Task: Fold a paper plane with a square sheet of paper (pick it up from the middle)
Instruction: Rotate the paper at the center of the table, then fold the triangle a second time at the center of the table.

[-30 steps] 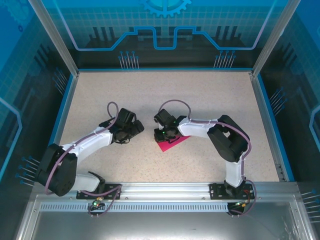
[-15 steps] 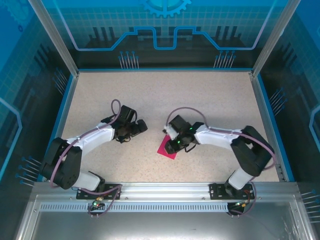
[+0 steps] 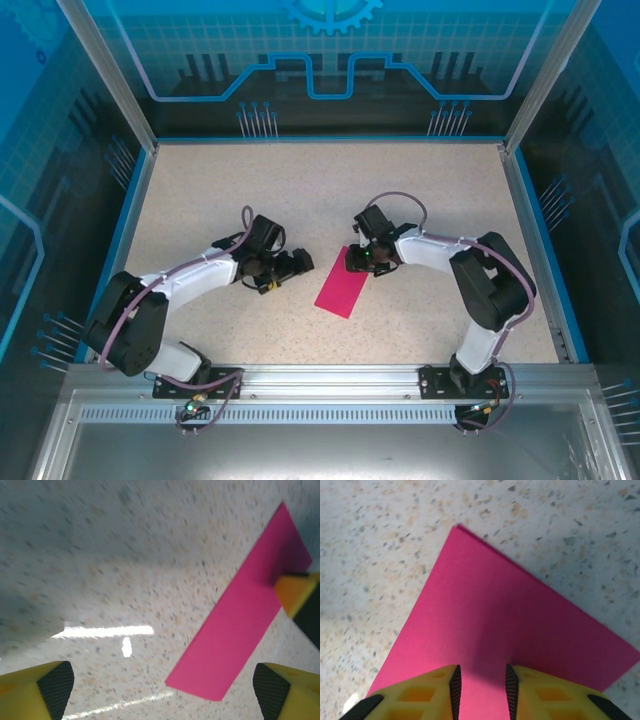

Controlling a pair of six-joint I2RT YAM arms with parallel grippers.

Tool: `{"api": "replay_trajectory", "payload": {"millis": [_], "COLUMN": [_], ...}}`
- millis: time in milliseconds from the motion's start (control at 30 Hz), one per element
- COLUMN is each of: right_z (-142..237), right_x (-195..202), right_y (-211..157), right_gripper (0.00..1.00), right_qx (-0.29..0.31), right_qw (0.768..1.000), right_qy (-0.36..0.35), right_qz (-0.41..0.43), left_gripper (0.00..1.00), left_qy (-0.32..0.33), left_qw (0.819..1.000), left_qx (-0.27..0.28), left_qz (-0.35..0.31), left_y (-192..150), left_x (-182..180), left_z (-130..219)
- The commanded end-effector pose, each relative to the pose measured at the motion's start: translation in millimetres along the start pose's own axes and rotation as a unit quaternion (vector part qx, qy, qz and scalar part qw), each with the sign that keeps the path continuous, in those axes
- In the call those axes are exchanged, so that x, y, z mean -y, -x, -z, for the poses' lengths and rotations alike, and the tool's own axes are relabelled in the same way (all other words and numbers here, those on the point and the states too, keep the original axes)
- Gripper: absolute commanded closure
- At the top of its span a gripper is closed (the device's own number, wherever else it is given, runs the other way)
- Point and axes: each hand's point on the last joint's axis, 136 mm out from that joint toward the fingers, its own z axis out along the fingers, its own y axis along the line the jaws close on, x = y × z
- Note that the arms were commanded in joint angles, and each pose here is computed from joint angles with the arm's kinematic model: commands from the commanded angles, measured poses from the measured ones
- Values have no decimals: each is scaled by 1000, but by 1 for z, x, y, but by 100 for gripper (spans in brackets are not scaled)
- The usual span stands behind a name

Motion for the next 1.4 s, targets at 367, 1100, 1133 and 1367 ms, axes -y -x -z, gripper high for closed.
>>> {"api": "replay_trajectory", "payload": {"millis": [367, 1100, 1133, 1367], "right_z": [-38, -35, -34, -33], "right_x": [-3, 9, 9, 9], "right_y": [12, 10, 10, 11], "right_gripper": [72, 72, 72, 72], "right_qx": [-47, -45, -45, -44], "right_qw": [995, 996, 996, 996], "right_qy": [54, 79, 79, 81], "right_qz": [66, 5, 5, 2], "left_gripper": [22, 46, 46, 49], "left_qy": [-44, -63, -64, -95], "left_qw": [995, 988, 988, 985], "left_qx": [-94, -135, -136, -144], "left_qz": [4, 36, 36, 28], "left_y": [-46, -58, -58, -58], "left_x": [34, 44, 45, 59], "left_z": [-34, -54, -54, -52]}}
